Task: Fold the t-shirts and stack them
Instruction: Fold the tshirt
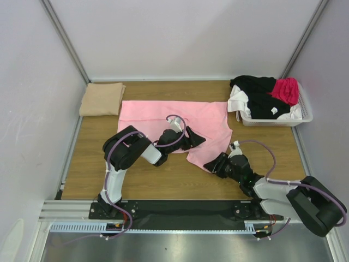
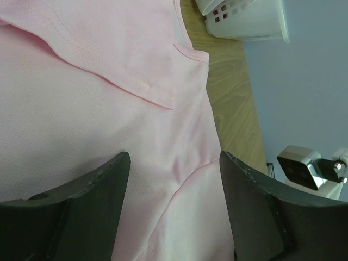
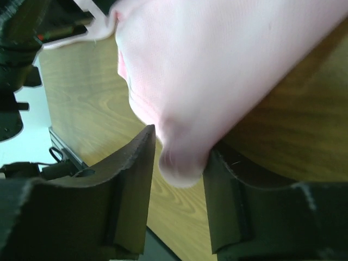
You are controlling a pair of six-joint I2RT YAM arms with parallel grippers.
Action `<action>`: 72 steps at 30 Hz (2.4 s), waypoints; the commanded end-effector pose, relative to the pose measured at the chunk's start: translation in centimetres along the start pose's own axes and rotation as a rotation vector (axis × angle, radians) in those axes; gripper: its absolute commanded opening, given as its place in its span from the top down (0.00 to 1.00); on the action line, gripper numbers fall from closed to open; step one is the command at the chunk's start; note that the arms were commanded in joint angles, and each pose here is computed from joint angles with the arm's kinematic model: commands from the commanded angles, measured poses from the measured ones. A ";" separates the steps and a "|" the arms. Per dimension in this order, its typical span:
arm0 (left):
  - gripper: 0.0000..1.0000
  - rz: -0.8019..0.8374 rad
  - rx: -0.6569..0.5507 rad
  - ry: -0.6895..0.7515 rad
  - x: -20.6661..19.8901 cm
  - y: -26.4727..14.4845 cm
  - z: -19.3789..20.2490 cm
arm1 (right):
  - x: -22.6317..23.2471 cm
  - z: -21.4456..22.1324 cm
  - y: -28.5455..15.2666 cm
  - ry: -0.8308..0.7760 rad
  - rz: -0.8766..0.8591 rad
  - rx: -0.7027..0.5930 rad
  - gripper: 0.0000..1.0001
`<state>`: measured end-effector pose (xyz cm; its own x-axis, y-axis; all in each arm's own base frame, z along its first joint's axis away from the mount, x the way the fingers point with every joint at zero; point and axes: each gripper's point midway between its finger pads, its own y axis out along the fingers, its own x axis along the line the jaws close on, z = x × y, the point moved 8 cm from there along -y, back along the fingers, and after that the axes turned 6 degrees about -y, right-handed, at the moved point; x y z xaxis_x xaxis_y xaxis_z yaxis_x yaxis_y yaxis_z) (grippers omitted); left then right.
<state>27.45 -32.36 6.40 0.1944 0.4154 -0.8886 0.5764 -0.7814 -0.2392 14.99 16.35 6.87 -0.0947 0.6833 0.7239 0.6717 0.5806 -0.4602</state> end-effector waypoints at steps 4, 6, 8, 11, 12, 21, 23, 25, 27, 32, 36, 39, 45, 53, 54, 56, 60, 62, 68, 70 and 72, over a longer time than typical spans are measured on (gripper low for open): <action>0.27 -0.029 -0.001 0.007 1.0 -0.1 0.6 | -3.1 2.7 -2.5 0.010 0.208 0.123 0.62; 0.27 -0.029 -0.004 0.009 0.9 -0.1 0.6 | -2.7 2.2 -3.0 0.009 0.196 0.096 0.65; 0.27 -0.033 -0.004 0.011 1.0 -0.1 0.6 | -3.5 2.4 -3.5 0.012 0.249 0.089 0.72; 0.27 -0.032 -0.003 0.011 1.0 -0.1 0.6 | -3.9 2.5 -4.0 0.012 0.269 0.071 0.81; 0.27 -0.035 -0.005 0.011 1.1 -0.1 0.6 | -4.0 2.5 -4.0 0.013 0.270 0.067 0.83; 0.27 -0.043 -0.011 0.026 1.0 -0.2 0.5 | -3.9 3.0 -3.5 0.005 0.273 0.144 0.88; 0.27 -0.047 -0.012 0.028 1.0 -0.3 0.4 | -3.5 3.1 -3.4 0.004 0.265 0.178 0.91; 0.27 -0.057 -0.014 0.030 1.1 -0.3 0.4 | -3.4 3.2 -3.5 0.009 0.271 0.193 0.99; 0.27 -0.057 -0.015 0.032 1.1 -0.3 0.4 | -3.2 3.2 -3.8 0.016 0.281 0.202 1.00; 0.27 -0.061 -0.015 0.030 1.2 -0.3 0.4 | -2.7 2.5 -4.9 0.014 0.283 0.170 1.00; 0.27 -0.057 -0.019 0.032 1.1 -0.3 0.4 | -3.2 3.0 -5.6 0.017 0.305 0.191 0.99; 0.27 -0.056 -0.016 0.035 1.1 -0.3 0.4 | -3.5 3.3 -5.5 0.023 0.308 0.197 0.97; 0.27 -0.019 -0.020 0.062 -0.3 -0.9 -0.1 | -1.8 1.8 -5.3 -0.054 0.304 0.204 0.54; 0.22 0.011 -0.158 0.233 -7.8 -7.3 -4.7 | 4.7 -5.7 -6.4 -0.230 0.243 0.074 0.46; 0.20 -0.053 -0.188 0.237 -7.2 -8.4 -5.7 | 6.0 -7.2 -6.7 -0.241 0.215 0.039 0.46; 0.19 -0.063 -0.265 0.274 -8.5 -11.4 -7.5 | 6.6 -8.4 -6.5 -0.275 0.184 0.030 0.46; 0.12 -0.361 -0.442 0.246 -4.1 -17.8 -11.2 | 6.3 -10.8 -4.6 -0.266 0.163 -0.001 0.43; 0.09 -0.473 -0.479 0.202 -1.0 -20.2 -11.3 | 6.0 -10.9 -3.4 -0.250 0.132 0.012 0.41; 0.09 -0.718 -0.639 0.041 5.2 -27.0 -12.6 | 3.9 -9.7 -0.8 -0.201 0.146 0.062 0.36; 0.10 -0.781 -0.672 -0.016 6.5 -27.9 -12.8 | 3.3 -9.6 -0.6 -0.193 0.165 0.063 0.36; 0.11 -0.841 -0.672 -0.069 7.7 -28.1 -12.8 | 3.0 -9.6 -0.6 -0.186 0.176 0.066 0.35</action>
<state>23.17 -2.25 12.38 -0.4088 0.6854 -0.6026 0.8738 0.1035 -0.4751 20.19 13.57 13.26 -0.0724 0.8620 0.5016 0.5892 0.4428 -0.6759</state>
